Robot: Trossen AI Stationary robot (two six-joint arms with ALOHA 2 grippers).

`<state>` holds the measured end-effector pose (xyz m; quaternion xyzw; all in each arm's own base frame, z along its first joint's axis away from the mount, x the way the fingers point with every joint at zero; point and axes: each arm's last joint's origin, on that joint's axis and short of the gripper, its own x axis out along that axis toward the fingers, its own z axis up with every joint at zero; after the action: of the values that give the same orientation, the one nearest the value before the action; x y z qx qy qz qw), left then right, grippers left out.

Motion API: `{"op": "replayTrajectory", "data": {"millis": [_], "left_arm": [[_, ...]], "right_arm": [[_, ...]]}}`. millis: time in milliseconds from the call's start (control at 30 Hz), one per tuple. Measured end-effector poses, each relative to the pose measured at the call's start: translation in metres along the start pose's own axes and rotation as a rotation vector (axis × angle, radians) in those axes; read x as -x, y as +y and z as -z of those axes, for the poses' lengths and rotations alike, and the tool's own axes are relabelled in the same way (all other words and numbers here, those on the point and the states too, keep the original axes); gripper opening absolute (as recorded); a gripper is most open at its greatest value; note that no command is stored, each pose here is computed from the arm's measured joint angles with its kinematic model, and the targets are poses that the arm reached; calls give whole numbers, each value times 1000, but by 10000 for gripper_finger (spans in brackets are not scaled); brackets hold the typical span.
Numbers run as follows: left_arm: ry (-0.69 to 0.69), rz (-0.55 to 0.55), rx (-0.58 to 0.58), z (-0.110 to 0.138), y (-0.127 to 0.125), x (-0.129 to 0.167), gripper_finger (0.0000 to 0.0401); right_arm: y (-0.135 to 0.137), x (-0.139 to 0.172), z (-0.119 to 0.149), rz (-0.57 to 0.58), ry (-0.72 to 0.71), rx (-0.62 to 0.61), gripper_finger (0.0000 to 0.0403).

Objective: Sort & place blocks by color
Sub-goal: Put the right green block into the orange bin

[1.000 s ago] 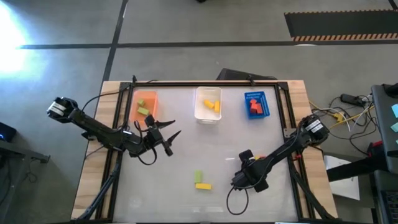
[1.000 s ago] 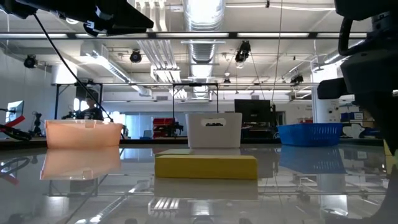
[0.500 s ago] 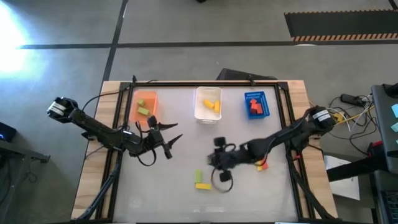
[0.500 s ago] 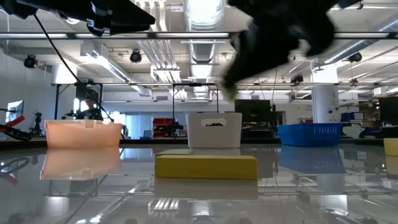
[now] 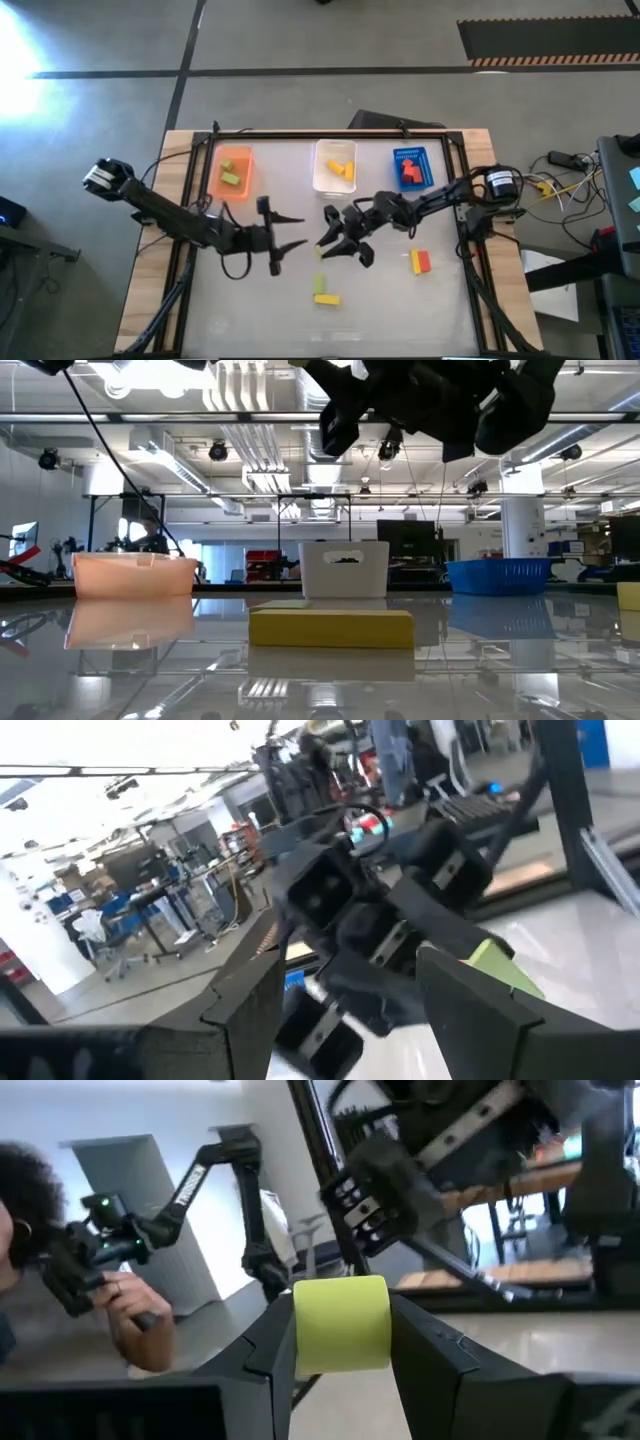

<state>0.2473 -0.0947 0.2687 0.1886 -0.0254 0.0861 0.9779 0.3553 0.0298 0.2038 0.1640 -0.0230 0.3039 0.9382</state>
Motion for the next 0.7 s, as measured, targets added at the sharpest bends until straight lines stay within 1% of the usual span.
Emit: {"op": "replayTrajectory", "data": {"millis": [100,200,400,567,700], "left_arm": [[24,14,-45,3,-10,-13,210],[41,28,-60,5,-18,-18,210],[59,95,-84,3,-29,-7,210],[51,149,-58,0,-40,0,210],[55,156,-40,0,-42,1,210]], "right_arm": [[-1,-1,3,-7,17,-30,115],[-1,-1,2,-15,11,-52,115],[-1,-1,1,-16,8,-137,115],[-1,-1,1,-15,9,-142,115],[-1,-1,1,-15,9,-142,115]]}}
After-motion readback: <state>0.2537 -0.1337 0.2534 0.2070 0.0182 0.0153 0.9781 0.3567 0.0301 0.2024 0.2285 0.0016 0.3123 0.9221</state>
